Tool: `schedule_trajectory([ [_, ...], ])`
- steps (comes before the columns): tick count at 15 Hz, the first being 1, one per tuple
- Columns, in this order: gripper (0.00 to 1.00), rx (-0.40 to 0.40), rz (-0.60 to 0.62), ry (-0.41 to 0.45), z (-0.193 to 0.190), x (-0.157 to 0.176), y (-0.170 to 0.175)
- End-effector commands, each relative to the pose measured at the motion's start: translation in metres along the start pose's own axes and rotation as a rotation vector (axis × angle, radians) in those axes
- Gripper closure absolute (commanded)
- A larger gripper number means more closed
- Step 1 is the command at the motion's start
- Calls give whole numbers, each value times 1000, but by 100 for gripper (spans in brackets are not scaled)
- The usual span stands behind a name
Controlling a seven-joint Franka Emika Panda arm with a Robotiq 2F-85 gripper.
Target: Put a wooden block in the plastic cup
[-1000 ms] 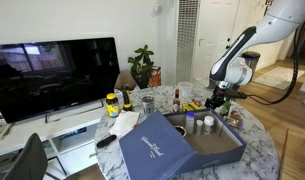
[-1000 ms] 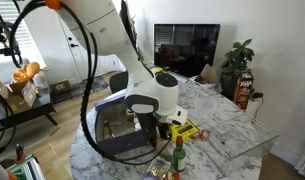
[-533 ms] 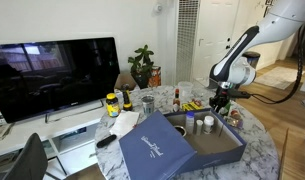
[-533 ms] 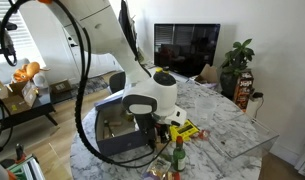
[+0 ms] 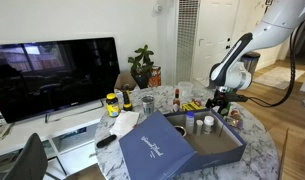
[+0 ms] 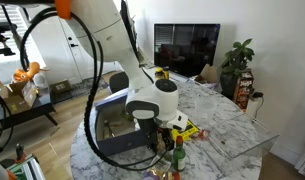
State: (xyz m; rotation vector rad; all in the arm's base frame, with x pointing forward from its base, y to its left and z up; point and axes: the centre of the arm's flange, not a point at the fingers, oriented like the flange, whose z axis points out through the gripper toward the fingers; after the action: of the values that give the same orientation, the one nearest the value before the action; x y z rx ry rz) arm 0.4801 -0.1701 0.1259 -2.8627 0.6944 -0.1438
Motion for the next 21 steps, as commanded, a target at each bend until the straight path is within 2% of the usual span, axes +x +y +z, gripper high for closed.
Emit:
schedule_trajectory([
  [1,29,-8,16,7,23,12,2],
  [4,52,-8,25,9,32,18,4],
  [6,60,-12,22,9,36,20,2],
  [7,74,-14,21,9,37,21,2],
  [10,98,-10,3,18,21,13,-6],
  [11,100,0,-5,40,8,8,-8],
  [12,97,9,-17,79,-11,2,-11],
  [13,96,20,-48,167,-36,-3,-15],
  [16,96,-5,-156,328,-96,-5,-33],
  [17,96,10,-162,397,-104,-3,-35],
  [18,82,-15,-132,320,-73,22,-41],
  [20,82,-11,-159,382,-101,20,-51],
  [21,96,-12,-164,389,-106,19,-52],
])
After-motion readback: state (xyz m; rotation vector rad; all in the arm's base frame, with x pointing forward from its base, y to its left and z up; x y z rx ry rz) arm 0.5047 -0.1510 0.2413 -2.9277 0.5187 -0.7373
